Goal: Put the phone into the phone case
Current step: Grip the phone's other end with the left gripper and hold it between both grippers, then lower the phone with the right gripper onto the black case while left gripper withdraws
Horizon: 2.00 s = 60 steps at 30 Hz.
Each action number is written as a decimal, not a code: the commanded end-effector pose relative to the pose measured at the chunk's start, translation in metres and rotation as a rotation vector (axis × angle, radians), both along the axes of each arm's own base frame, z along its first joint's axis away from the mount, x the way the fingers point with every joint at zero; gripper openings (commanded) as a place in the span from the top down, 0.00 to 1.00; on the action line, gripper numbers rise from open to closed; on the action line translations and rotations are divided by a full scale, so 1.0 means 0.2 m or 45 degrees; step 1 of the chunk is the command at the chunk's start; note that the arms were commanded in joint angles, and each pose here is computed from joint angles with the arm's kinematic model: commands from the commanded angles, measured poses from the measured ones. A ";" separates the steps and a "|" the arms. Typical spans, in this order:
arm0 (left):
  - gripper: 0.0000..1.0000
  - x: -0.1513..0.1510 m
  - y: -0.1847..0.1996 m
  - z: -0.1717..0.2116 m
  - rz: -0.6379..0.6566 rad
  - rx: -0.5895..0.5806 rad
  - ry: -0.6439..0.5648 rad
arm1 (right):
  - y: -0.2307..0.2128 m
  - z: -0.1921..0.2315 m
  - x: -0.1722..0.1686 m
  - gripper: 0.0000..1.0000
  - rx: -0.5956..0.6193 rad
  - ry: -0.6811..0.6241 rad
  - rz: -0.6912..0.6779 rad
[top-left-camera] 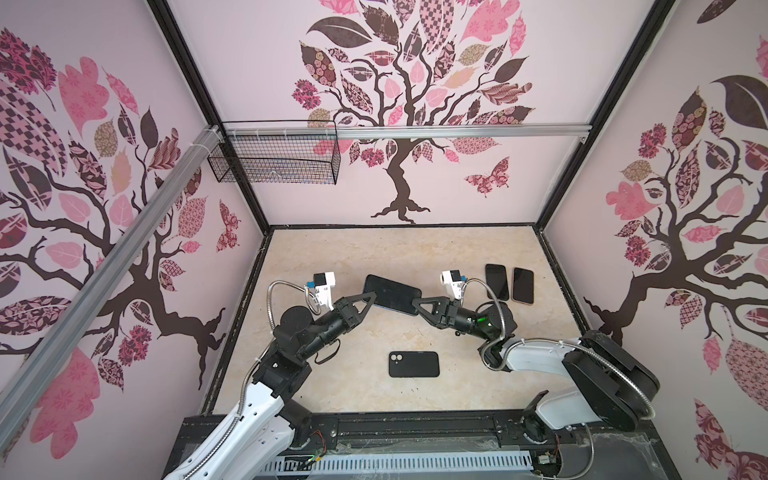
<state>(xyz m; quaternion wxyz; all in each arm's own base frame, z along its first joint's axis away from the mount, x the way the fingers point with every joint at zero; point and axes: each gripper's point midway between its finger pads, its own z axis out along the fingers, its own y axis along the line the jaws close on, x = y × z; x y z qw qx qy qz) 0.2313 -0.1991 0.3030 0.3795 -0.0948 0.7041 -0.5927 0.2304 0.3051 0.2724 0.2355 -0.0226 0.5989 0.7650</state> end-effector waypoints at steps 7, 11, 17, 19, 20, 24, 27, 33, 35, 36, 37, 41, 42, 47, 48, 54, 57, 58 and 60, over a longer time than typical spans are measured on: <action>1.00 -0.01 0.01 0.06 -0.004 -0.066 -0.065 | 0.00 0.15 -0.02 0.86 0.145 -0.071 0.049; 1.00 -0.01 0.01 0.05 -0.003 -0.070 -0.056 | 0.00 0.16 -0.03 0.90 0.139 -0.080 0.050; 0.82 -0.01 0.01 0.03 -0.001 -0.062 -0.045 | -0.01 0.17 -0.03 0.92 0.110 -0.090 0.026; 0.75 -0.01 0.01 0.02 -0.001 -0.052 -0.043 | -0.01 0.16 -0.03 0.93 0.102 -0.088 0.008; 0.73 -0.01 0.01 0.02 -0.003 -0.045 -0.043 | -0.02 0.17 -0.03 0.94 0.102 -0.091 0.002; 0.62 -0.02 0.02 -0.04 0.001 0.037 -0.011 | -0.03 0.18 -0.02 0.96 0.082 -0.098 -0.027; 0.48 -0.03 0.03 -0.07 0.004 0.112 -0.001 | -0.03 0.18 0.00 0.98 0.032 -0.097 -0.047; 0.27 -0.04 0.08 -0.20 0.056 0.294 0.074 | -0.05 0.21 0.01 0.99 -0.046 -0.127 -0.094; 0.24 -0.04 0.09 -0.23 0.056 0.325 0.089 | -0.05 0.20 0.02 0.99 -0.092 -0.125 -0.111; 0.24 -0.05 0.09 -0.25 0.053 0.336 0.097 | -0.05 0.20 0.02 0.99 -0.120 -0.129 -0.125; 0.23 -0.05 0.09 -0.26 0.048 0.345 0.102 | -0.06 0.19 0.03 1.00 -0.157 -0.128 -0.142; 0.23 -0.08 0.11 -0.37 0.026 0.427 0.160 | -0.08 0.14 0.07 1.00 -0.340 -0.115 -0.217; 0.23 -0.08 0.11 -0.41 0.021 0.454 0.181 | -0.09 0.12 0.08 1.00 -0.404 -0.113 -0.242; 0.22 -0.13 0.13 -0.51 -0.009 0.518 0.228 | -0.18 -0.02 0.12 1.00 -0.733 -0.062 -0.355; 0.22 -0.13 0.13 -0.52 -0.012 0.524 0.235 | -0.20 -0.04 0.12 1.00 -0.790 -0.050 -0.369; 0.22 -0.17 0.14 -0.62 -0.050 0.599 0.291 | -0.28 -0.17 0.08 1.00 -0.987 -0.001 -0.371; 0.20 -0.18 0.15 -0.67 -0.062 0.629 0.322 | -0.31 -0.23 0.05 1.00 -1.059 0.018 -0.350; 0.20 -0.19 0.15 -0.69 -0.063 0.637 0.335 | -0.32 -0.25 0.03 1.00 -1.077 0.024 -0.338; 0.20 -0.20 0.15 -0.72 -0.068 0.656 0.355 | -0.33 -0.28 0.00 1.00 -1.111 0.034 -0.304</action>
